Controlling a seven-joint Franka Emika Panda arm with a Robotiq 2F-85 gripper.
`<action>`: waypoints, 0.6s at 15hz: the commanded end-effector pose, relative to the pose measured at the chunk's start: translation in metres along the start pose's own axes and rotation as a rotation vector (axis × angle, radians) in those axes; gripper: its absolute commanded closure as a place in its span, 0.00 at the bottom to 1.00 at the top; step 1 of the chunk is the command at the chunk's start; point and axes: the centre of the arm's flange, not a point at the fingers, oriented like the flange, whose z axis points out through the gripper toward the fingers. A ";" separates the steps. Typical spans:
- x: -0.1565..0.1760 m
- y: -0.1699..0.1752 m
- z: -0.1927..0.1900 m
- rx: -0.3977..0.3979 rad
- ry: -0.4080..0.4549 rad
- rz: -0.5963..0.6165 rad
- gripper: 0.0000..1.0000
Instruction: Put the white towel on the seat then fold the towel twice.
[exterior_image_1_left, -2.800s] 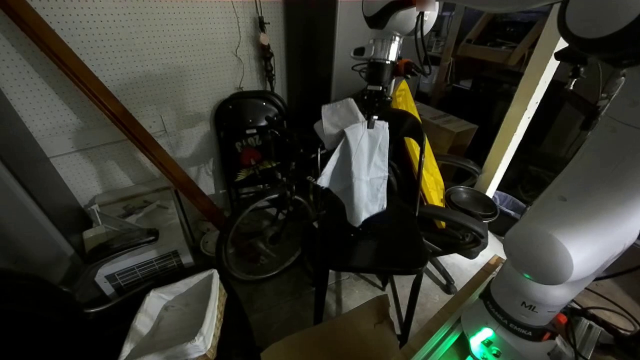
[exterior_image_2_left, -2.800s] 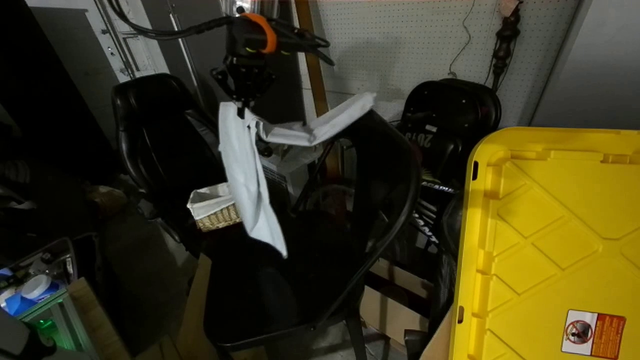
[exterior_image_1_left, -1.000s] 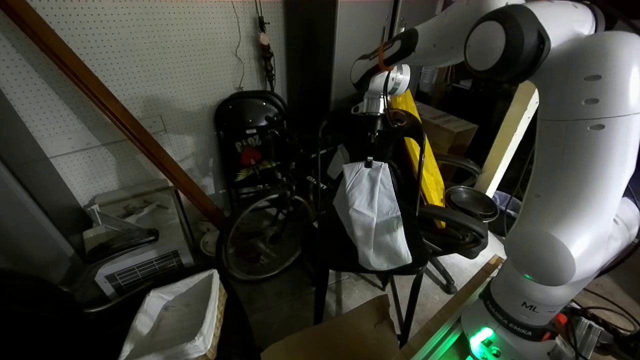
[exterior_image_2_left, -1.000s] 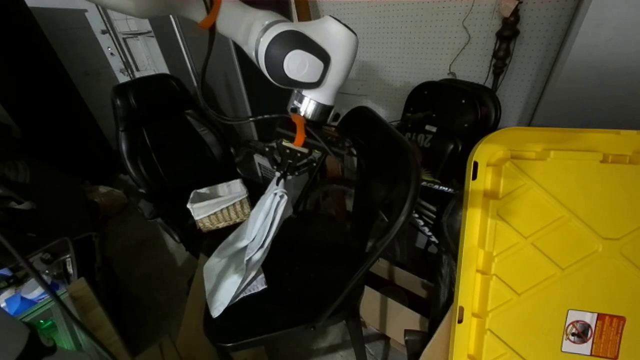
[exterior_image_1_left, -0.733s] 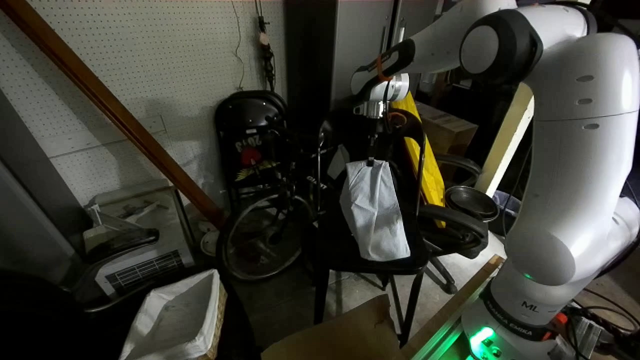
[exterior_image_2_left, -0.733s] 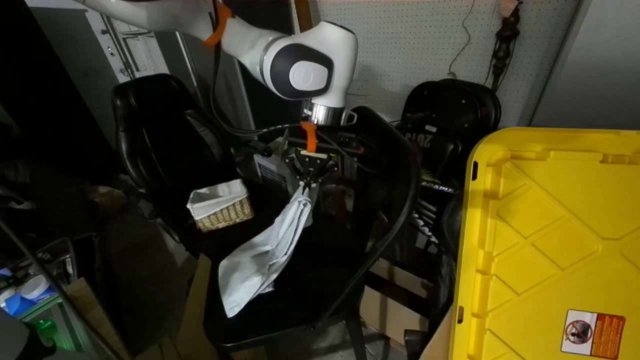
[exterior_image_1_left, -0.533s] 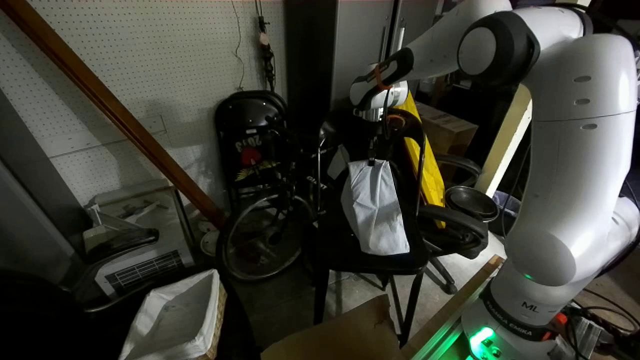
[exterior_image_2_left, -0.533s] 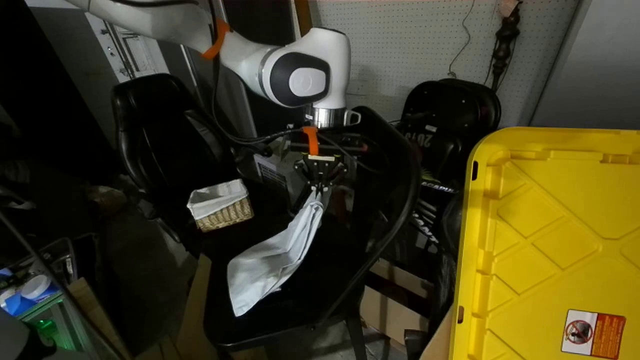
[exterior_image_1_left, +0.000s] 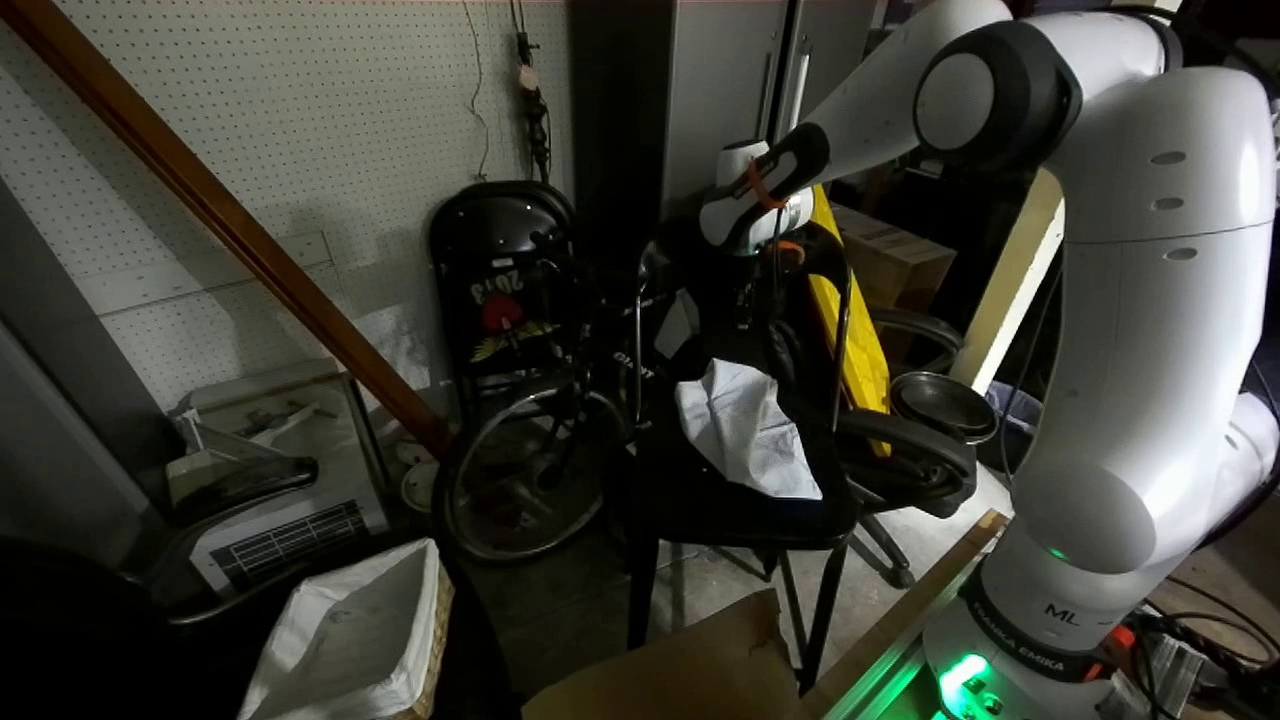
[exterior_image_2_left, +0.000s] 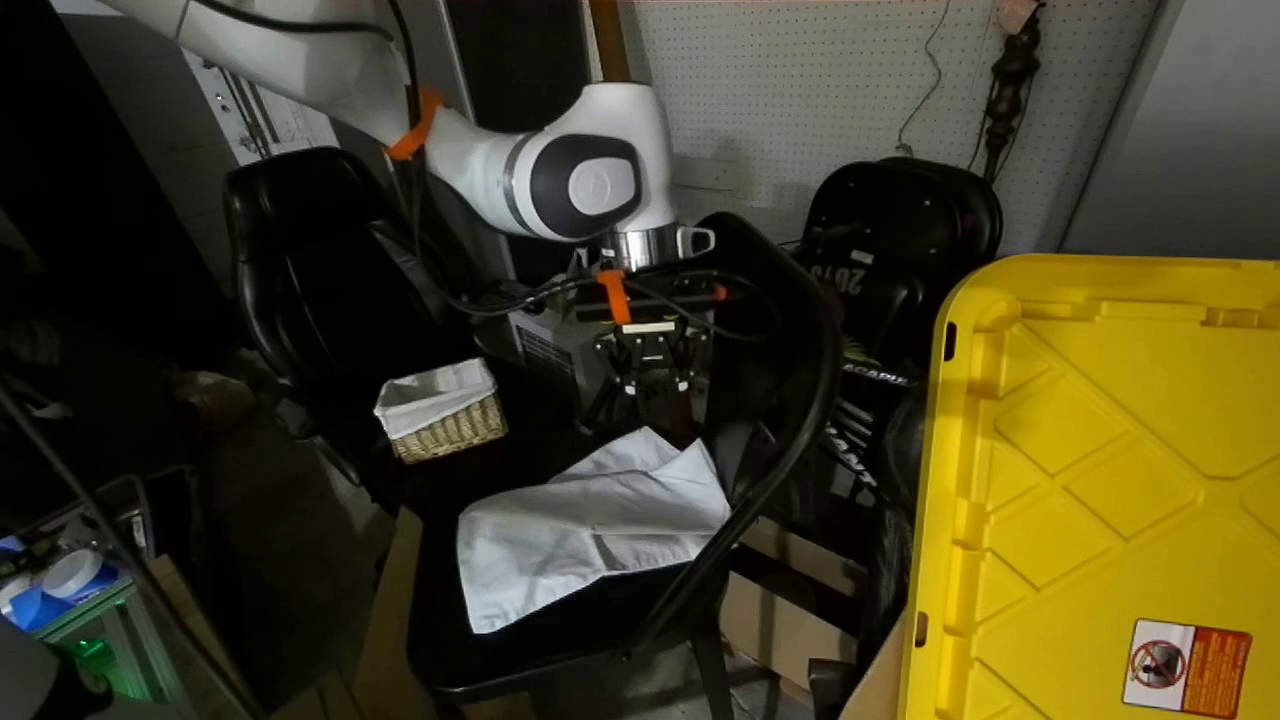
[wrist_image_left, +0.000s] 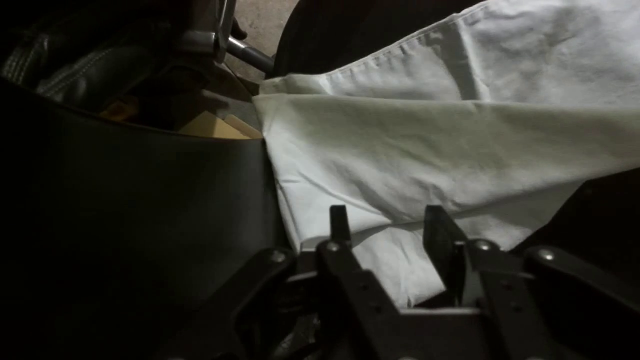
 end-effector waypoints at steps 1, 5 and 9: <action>-0.017 -0.019 -0.033 0.000 -0.006 0.017 0.24; -0.029 -0.049 -0.060 0.067 -0.025 -0.005 0.00; -0.016 -0.035 -0.059 0.050 -0.018 -0.013 0.00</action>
